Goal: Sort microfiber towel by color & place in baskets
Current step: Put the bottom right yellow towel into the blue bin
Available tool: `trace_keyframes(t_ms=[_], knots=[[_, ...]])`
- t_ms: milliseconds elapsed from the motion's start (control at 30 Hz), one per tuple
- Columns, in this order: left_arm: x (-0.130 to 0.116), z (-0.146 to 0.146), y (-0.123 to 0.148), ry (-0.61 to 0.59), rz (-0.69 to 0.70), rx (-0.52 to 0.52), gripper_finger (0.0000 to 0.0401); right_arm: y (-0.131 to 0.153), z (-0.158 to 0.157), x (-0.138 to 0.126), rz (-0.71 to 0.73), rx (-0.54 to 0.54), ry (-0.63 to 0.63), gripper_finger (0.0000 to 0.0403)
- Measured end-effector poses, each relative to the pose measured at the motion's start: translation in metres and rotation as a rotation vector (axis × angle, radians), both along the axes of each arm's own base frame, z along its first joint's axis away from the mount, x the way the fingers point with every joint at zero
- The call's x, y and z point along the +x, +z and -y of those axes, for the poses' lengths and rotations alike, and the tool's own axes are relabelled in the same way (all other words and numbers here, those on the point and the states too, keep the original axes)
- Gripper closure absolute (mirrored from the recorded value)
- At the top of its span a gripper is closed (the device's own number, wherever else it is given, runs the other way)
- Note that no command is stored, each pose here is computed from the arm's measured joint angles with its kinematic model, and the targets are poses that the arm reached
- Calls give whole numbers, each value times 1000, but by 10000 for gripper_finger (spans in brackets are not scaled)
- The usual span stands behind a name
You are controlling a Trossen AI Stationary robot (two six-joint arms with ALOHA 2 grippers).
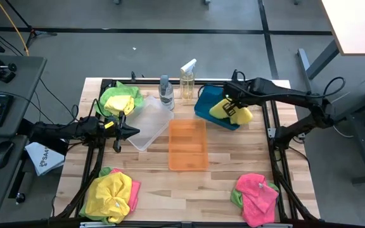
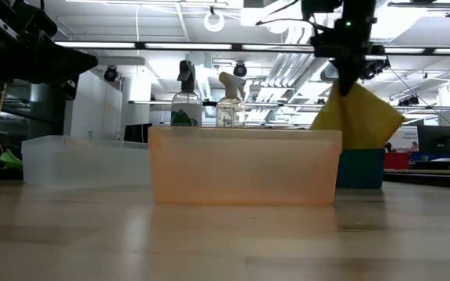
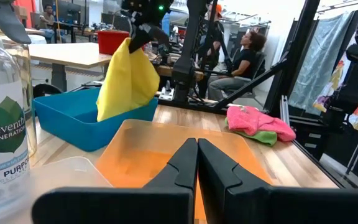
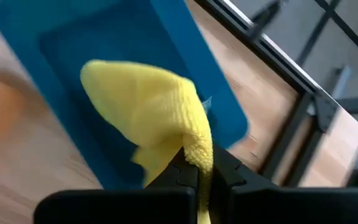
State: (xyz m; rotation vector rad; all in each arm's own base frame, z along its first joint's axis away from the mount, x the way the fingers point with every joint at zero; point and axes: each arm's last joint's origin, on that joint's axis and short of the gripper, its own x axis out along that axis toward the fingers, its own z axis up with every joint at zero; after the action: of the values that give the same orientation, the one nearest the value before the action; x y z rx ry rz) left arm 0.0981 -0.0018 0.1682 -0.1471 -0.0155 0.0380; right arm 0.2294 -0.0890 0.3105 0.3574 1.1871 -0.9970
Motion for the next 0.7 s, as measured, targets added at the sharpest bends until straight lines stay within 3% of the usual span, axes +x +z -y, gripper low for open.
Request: trace_keyframes(t_ms=[233,433,533,700], knots=[[0,0,0,0,0,0,401,-13,20,30,136,-55,-39,403],[0,0,0,0,0,0,401,-27,34,40,138,-45,-88,397],[0,0,0,0,0,0,401,-29,37,38,126,-18,-88,366],[0,0,0,0,0,0,401,-24,37,35,156,38,-58,268]])
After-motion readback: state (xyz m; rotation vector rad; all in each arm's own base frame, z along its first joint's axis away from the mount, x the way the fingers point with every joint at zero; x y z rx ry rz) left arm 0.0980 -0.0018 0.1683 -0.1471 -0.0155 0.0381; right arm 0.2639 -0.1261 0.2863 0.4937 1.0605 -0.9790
